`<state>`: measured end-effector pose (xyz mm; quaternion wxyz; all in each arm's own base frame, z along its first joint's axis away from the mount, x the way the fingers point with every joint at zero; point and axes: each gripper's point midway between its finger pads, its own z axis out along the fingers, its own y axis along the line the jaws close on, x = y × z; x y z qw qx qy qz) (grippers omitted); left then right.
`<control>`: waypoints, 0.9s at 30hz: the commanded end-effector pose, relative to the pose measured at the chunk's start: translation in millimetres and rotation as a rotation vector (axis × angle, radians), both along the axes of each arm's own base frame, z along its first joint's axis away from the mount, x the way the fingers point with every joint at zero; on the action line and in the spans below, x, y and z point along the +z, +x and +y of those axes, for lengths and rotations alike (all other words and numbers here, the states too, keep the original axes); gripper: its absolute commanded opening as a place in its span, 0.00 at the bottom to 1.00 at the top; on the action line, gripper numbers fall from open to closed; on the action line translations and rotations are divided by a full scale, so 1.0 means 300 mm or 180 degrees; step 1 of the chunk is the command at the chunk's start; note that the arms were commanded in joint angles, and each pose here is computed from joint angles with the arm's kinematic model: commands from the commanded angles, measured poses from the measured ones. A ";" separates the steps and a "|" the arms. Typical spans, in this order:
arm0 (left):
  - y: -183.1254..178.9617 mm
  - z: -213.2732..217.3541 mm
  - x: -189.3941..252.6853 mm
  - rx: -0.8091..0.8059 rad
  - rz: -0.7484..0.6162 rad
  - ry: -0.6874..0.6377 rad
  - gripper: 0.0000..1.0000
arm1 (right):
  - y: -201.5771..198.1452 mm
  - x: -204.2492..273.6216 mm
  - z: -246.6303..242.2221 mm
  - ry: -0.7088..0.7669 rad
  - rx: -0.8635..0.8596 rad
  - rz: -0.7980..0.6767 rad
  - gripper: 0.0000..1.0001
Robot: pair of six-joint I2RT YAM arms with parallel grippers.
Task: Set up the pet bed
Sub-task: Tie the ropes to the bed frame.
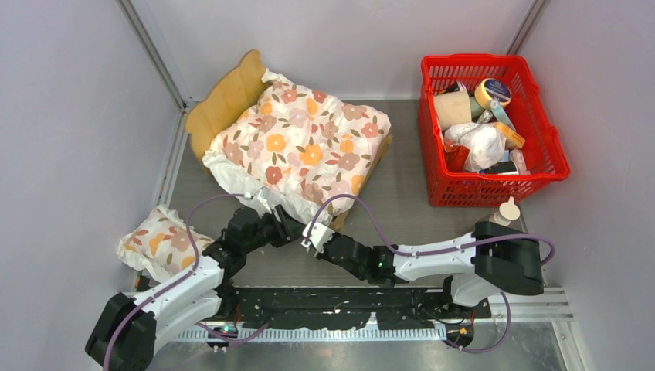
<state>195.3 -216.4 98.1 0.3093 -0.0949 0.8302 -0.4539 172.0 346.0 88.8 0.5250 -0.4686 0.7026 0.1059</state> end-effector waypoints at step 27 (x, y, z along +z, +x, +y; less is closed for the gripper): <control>0.014 -0.074 0.046 -0.0178 0.0103 -0.0404 0.40 | 0.010 0.059 0.066 0.0213 0.0091 -0.0090 0.05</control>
